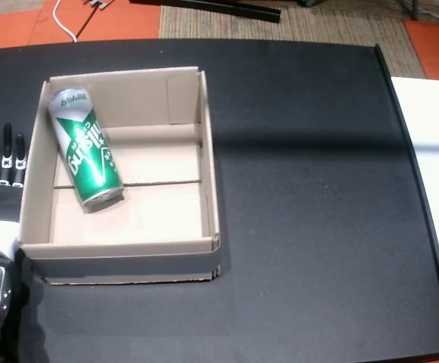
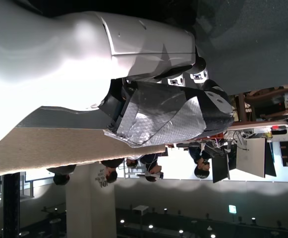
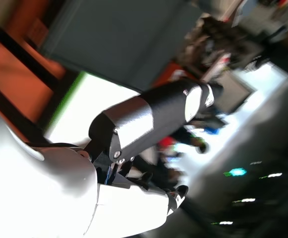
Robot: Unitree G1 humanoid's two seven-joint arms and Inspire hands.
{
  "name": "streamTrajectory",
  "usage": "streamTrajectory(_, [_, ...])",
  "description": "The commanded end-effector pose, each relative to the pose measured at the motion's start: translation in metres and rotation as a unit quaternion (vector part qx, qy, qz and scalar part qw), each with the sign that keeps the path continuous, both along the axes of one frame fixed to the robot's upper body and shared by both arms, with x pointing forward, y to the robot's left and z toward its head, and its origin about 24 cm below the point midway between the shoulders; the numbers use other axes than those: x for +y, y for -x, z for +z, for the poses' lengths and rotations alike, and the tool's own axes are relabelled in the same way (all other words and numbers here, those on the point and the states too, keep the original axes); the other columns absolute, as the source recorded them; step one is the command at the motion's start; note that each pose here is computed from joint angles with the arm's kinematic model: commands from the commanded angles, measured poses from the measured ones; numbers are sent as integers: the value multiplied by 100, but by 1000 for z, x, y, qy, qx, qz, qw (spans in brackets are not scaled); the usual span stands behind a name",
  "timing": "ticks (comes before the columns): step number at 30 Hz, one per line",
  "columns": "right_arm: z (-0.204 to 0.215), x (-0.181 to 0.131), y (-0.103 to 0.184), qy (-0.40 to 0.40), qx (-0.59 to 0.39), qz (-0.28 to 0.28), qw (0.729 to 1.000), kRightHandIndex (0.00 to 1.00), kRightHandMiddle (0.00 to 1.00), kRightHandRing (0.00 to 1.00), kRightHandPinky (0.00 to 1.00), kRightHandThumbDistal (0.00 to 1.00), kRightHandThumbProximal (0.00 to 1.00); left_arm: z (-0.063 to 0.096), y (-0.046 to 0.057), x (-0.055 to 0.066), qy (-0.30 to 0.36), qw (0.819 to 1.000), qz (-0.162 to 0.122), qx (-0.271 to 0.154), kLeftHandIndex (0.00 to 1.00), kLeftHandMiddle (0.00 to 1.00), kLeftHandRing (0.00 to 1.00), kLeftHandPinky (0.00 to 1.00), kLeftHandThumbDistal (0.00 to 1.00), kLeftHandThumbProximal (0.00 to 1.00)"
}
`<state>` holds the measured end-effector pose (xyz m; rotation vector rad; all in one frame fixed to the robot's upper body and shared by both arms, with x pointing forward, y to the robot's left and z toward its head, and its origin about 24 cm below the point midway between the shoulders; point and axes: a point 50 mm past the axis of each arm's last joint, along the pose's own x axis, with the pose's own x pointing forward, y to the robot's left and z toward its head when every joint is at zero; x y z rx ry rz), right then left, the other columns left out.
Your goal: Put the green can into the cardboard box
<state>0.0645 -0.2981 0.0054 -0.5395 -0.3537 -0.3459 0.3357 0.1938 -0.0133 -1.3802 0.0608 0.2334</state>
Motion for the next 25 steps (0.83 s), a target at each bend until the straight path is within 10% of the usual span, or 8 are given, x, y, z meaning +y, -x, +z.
streamTrajectory(1, [-24,17,4,-38,32,7,999,82,93,98,100,99,54,-10,7,2,-2,1000,-1,28,42,45,58,74,0,80])
streamTrajectory(13, [-87,55,21,19,162,-106,981,63,84,96,100,79,48,-8,5,5,3,999,5,35,47,46,57,73,0,78])
streamTrajectory(25, [-86,64,15,24,108,-119,987,58,79,92,100,91,44,-8,6,9,-7,999,6,37,44,46,57,73,0,79])
